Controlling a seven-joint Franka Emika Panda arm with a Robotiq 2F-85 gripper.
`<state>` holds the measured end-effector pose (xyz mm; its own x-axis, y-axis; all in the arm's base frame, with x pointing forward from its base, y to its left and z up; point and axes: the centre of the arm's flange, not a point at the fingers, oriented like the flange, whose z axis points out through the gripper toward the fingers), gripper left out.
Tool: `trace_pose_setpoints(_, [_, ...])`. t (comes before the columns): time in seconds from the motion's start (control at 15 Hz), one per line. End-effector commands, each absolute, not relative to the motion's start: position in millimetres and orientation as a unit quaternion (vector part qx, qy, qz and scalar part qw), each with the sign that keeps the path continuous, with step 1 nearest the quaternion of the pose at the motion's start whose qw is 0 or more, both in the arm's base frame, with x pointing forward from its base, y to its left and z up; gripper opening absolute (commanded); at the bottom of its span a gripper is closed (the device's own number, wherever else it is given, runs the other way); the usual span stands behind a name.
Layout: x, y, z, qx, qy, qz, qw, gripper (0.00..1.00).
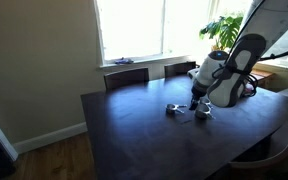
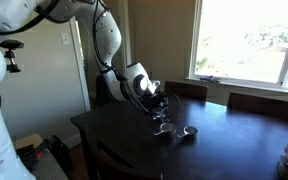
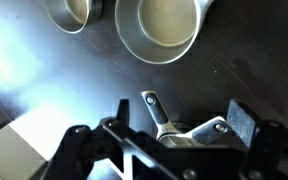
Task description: Pile up the silver pots
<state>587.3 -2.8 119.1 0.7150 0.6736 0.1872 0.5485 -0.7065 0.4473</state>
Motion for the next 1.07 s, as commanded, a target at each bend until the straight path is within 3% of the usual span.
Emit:
trace_pose_setpoints(0.0, [591.4, -1.8, 122.1, 0.921, 0.308, 0.163, 0.175, 1.00])
trace_pose_setpoints(1.0, [645.5, -95.5, 160.7, 0.989, -0.045, 0.119, 0.076, 1.00])
